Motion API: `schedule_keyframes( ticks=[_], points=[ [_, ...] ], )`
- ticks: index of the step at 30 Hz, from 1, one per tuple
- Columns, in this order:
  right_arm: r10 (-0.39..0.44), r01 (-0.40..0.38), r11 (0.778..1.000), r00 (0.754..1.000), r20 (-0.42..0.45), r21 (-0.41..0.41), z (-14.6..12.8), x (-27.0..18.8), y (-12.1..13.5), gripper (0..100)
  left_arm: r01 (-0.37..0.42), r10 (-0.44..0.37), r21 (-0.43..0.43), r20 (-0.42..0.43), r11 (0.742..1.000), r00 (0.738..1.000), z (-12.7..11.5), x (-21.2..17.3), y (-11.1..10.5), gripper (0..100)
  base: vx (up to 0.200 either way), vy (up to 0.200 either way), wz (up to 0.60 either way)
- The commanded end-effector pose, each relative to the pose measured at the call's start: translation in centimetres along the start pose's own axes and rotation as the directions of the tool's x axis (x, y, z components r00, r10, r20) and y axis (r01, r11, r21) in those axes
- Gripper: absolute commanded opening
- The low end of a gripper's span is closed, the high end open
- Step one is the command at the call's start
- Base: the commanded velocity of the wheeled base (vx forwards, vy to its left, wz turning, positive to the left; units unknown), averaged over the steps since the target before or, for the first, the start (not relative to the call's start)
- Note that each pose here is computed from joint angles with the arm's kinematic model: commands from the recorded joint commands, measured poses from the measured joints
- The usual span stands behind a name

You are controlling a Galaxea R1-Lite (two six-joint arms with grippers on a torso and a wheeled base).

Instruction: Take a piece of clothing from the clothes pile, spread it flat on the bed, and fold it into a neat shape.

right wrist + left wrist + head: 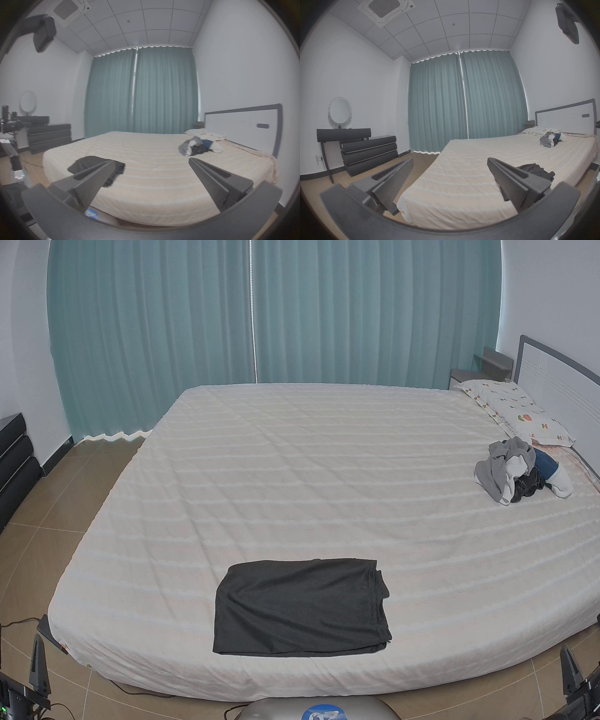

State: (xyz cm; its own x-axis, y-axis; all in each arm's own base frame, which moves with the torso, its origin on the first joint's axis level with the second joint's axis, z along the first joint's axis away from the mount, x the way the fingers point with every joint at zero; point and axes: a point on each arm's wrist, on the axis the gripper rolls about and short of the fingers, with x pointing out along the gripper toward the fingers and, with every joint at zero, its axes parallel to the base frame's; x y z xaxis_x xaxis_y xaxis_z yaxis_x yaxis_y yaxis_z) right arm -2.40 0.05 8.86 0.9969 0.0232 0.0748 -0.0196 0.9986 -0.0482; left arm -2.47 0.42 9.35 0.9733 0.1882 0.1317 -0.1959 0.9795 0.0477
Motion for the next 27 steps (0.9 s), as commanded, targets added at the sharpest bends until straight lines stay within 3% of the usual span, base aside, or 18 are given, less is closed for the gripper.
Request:
schedule_keyframes(
  ticks=[1, 9, 15, 24, 27],
  points=[
    [-0.031, 0.032, 0.999, 0.998, -0.055, 0.006, -1.10, 0.04, -0.03, 100, 0.027, -0.026, 0.006, -0.060, 1.000, 0.998, -1.06, -0.02, -0.12, 100, 0.000, 0.000, 0.00],
    [-0.036, 0.039, 0.999, 0.996, -0.080, 0.035, -1.35, 0.02, -0.01, 100, 0.107, -0.108, -0.006, -0.060, 0.994, 0.992, -1.11, -0.03, -0.31, 100, 0.000, 0.000, 0.00],
    [-0.036, 0.039, 0.999, 0.996, -0.080, 0.035, -1.35, 0.02, -0.01, 100, 0.199, -0.203, -0.067, -0.054, 0.978, 0.978, -1.10, -0.07, -0.53, 100, 0.000, 0.000, 0.00],
    [-0.030, 0.034, 0.999, 0.997, -0.078, 0.041, -1.34, 0.02, -0.01, 100, 0.167, -0.174, -0.114, -0.059, 0.979, 0.983, -1.13, -0.06, -0.46, 100, 0.000, 0.000, 0.00],
    [-0.020, 0.023, 0.999, 0.997, -0.077, 0.042, -1.34, 0.02, 0.01, 100, 0.112, -0.121, -0.104, -0.089, 0.988, 0.989, -1.41, -0.06, -0.36, 100, 0.000, 0.000, 0.00]
  ],
)
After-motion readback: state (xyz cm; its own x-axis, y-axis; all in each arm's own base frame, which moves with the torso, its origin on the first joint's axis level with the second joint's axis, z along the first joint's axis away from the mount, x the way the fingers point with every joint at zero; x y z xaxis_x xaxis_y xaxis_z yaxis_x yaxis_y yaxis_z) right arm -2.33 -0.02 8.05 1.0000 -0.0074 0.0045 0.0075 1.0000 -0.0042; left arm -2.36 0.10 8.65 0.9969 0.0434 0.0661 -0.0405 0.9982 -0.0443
